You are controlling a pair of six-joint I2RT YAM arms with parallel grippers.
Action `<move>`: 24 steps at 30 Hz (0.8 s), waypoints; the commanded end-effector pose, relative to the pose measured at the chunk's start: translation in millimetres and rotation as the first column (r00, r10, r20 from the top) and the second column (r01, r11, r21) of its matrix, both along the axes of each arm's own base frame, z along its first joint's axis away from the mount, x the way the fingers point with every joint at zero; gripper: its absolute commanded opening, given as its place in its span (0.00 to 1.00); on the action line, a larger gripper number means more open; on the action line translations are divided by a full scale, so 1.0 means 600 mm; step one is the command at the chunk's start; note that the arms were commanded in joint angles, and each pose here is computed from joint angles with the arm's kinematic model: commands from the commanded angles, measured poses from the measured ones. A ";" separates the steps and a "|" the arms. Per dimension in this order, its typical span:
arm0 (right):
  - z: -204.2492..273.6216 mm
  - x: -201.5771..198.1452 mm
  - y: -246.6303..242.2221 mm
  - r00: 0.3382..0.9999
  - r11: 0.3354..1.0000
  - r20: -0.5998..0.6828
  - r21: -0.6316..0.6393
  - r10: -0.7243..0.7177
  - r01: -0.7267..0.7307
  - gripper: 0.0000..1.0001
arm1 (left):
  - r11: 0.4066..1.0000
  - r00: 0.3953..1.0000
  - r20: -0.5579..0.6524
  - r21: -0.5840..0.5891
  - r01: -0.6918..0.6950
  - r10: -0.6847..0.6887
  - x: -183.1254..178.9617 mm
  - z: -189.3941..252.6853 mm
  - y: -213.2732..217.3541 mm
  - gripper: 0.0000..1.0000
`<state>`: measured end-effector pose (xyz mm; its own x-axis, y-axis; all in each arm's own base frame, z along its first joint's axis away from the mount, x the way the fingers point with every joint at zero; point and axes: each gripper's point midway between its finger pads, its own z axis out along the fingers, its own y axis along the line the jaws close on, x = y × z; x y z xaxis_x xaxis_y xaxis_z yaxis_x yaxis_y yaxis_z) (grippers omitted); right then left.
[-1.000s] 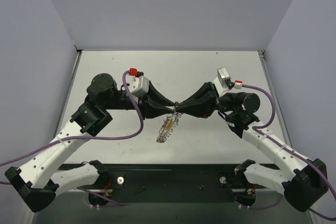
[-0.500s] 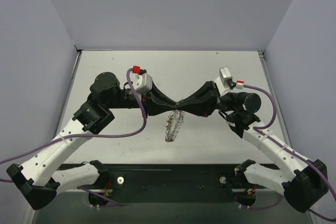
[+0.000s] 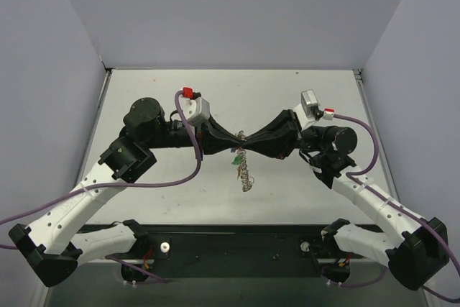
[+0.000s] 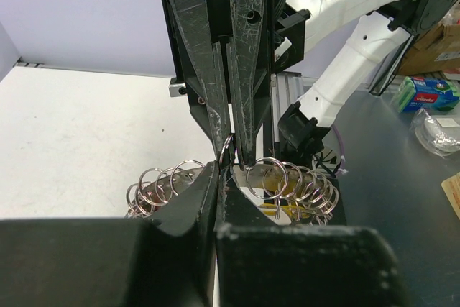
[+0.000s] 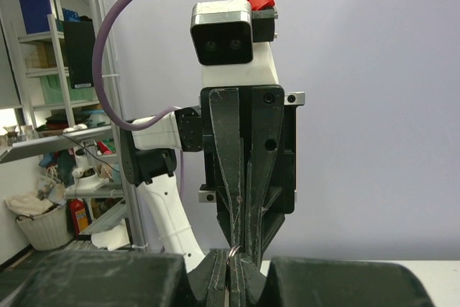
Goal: Put the keys on the keyring
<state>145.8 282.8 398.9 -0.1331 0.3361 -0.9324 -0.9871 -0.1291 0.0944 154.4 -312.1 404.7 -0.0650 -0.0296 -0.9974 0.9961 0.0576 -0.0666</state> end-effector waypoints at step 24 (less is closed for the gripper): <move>0.043 -0.057 -0.008 0.977 0.993 0.198 0.066 0.083 -0.097 0.00 | 0.980 0.993 0.071 -0.180 -0.081 0.095 0.045 0.075 -0.018 0.00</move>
